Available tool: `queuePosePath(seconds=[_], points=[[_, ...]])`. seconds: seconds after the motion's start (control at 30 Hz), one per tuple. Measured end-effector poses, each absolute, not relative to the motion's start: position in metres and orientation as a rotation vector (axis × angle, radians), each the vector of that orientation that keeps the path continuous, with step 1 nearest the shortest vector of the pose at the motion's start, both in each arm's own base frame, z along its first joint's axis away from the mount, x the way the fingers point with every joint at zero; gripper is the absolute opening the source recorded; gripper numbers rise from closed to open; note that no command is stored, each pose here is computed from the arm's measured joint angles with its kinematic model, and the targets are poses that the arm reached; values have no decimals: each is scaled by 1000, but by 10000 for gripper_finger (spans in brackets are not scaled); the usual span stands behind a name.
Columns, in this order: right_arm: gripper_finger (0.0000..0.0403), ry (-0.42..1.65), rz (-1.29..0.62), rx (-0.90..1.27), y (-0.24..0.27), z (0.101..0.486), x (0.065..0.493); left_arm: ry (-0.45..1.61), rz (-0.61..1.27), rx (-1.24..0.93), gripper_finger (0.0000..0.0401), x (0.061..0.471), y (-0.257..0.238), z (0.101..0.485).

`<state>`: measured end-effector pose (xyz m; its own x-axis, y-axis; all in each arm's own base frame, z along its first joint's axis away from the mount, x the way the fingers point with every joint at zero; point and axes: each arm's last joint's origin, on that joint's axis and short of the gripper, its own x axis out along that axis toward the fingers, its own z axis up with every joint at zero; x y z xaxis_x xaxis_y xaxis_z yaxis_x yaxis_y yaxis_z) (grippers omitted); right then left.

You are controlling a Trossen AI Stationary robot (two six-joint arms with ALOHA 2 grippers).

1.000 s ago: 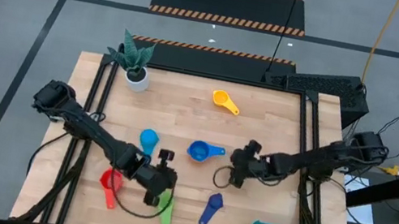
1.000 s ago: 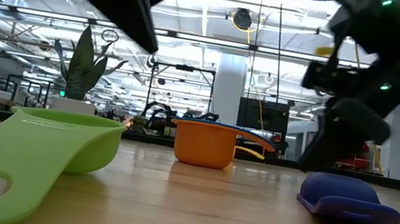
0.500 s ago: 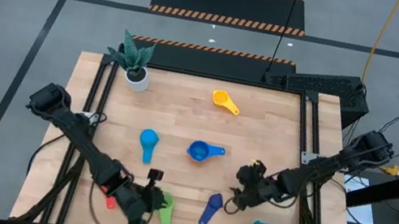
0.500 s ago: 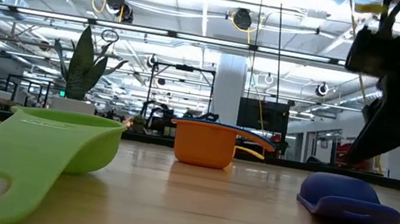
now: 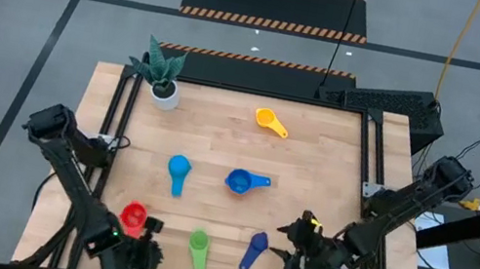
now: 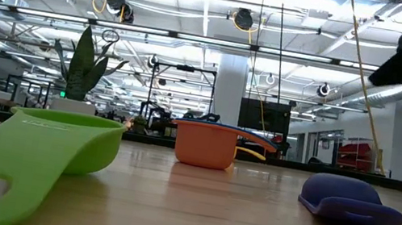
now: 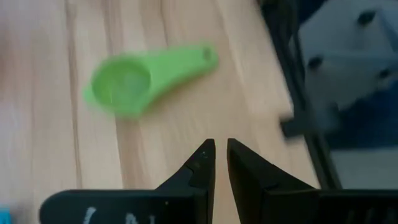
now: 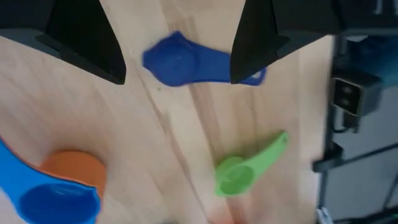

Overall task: Nest measuring cups in basket
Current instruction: Stack the orange measuring cup on top of the blue measuring cup

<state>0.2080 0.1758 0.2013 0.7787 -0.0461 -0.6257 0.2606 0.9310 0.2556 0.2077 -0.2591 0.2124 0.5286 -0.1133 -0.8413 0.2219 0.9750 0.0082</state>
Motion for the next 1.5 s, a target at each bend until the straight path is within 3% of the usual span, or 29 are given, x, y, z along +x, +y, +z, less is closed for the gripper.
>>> queuePosePath(seconds=[0.57,0.93,1.07,1.27,1.5], points=[[279,583,-96,296,185,208,209,1385,-186,372,51,144,-253,202],[279,670,12,185,170,206,223,1448,-149,487,198,137,-240,192],[279,697,59,145,165,206,228,1468,-154,552,224,133,-233,182],[279,712,58,61,153,205,234,1481,-162,593,206,129,-225,167],[279,716,25,10,139,204,243,1427,-240,576,121,130,-227,153]])
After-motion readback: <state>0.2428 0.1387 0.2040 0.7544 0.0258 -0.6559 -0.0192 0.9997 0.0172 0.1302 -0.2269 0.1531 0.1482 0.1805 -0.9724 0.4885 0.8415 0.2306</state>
